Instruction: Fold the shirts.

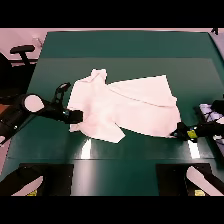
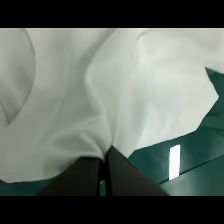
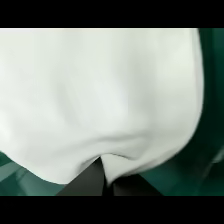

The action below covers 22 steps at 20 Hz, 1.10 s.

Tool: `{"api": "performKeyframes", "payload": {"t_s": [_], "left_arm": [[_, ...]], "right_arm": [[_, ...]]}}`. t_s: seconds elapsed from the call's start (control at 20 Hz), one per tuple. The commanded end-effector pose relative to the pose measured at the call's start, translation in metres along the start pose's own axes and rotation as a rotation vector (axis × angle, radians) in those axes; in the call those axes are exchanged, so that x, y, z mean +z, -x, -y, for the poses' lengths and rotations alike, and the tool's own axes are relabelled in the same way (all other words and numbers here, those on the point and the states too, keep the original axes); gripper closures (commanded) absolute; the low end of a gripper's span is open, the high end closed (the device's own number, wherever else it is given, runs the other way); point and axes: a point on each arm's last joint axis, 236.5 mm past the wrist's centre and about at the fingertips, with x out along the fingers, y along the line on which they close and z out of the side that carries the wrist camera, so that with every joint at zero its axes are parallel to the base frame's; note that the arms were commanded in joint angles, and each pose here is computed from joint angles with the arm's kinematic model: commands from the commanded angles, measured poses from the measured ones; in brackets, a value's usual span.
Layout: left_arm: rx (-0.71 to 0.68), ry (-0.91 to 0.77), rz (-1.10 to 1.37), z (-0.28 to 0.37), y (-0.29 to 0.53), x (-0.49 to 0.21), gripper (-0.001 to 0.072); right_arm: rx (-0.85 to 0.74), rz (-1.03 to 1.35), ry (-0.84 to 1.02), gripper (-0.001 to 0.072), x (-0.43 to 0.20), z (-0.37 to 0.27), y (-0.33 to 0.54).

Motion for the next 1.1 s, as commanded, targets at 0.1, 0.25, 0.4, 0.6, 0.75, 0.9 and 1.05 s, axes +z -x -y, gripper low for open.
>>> {"api": "performKeyframes", "payload": {"t_s": [0.1,0.25,0.4,0.6,0.75,0.9,1.05], "left_arm": [[0.224,-0.189,0.095,-0.018,0.072,0.046,0.0681],[0.328,-0.264,0.362,-0.005,0.170,0.091,0.0682],[0.356,-0.355,0.598,0.025,0.274,0.101,0.0681],[0.269,-0.465,0.821,0.080,0.383,0.080,0.0681],[0.167,-0.597,1.081,0.132,0.468,0.061,0.0681],[0.056,-0.841,1.254,0.188,0.513,0.033,0.0680],[-0.026,-0.888,1.316,0.210,0.519,0.035,0.0681]], "right_arm": [[0.043,0.448,0.180,0.0694,0.064,-0.079,0.126],[0.046,0.653,0.300,0.0694,0.068,-0.120,0.203],[0.076,0.826,0.389,0.0694,0.054,-0.158,0.267],[0.225,1.092,0.548,0.0694,0.002,-0.230,0.354],[0.275,1.382,0.667,0.0695,-0.055,-0.269,0.435],[0.333,1.584,0.756,0.0695,-0.108,-0.299,0.496],[0.355,1.597,0.773,0.0695,-0.113,-0.316,0.522]]}}
